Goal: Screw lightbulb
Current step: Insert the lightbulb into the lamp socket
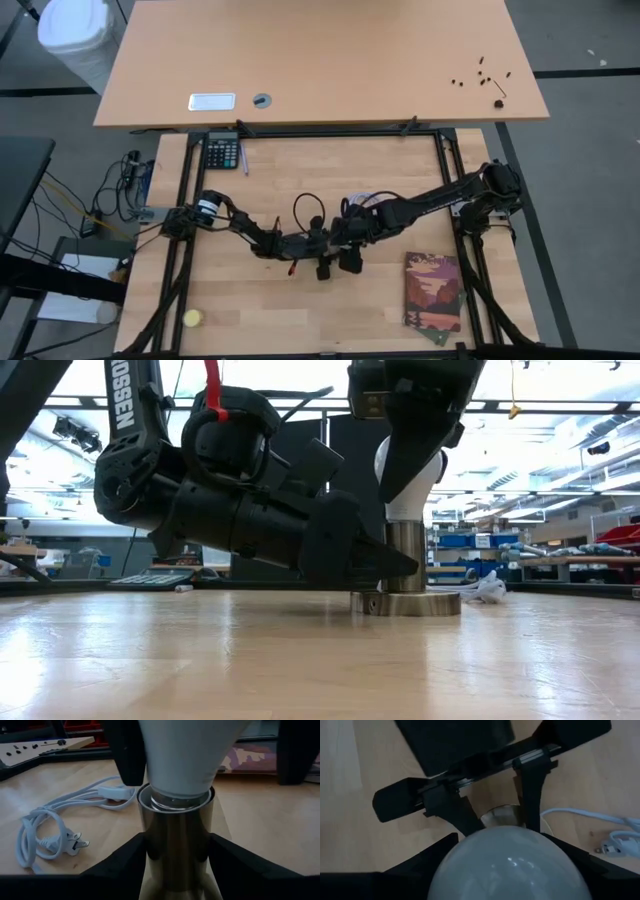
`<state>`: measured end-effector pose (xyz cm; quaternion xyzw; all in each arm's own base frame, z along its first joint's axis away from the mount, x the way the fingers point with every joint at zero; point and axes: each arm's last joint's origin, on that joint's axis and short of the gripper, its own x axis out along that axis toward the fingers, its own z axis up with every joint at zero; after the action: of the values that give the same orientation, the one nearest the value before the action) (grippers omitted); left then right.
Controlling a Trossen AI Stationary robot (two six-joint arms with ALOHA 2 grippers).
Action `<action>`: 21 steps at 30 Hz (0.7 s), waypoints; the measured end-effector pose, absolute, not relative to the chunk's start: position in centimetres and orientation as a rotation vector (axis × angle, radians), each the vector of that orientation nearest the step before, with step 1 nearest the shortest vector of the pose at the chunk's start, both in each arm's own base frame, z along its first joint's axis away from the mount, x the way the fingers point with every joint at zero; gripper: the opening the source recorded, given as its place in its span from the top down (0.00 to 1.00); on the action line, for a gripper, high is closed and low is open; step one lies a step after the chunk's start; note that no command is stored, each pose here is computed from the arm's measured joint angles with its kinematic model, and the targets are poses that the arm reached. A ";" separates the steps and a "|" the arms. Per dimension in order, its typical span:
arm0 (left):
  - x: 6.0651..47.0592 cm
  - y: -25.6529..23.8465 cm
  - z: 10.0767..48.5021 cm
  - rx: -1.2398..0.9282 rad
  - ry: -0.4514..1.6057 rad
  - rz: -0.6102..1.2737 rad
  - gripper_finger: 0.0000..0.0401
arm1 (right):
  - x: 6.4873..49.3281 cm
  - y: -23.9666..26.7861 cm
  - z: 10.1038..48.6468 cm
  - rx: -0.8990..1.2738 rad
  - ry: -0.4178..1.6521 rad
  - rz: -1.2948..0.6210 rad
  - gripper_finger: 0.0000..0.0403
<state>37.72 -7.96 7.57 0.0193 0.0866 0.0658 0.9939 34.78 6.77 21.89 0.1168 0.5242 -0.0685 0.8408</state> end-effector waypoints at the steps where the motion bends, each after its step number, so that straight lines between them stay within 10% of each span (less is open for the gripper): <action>1: 37.7 -8.0 7.6 0.038 0.173 0.132 0.48 | 34.8 6.6 21.9 0.255 1.108 -0.147 0.31; 21: 37.7 -8.2 7.6 0.040 0.175 0.085 0.48 | 34.5 6.3 21.5 0.251 1.158 -0.130 0.31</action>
<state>37.71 -8.23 7.57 0.0201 0.0872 0.0424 0.9951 34.52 6.28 21.53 0.1180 0.5453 -0.0612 0.8276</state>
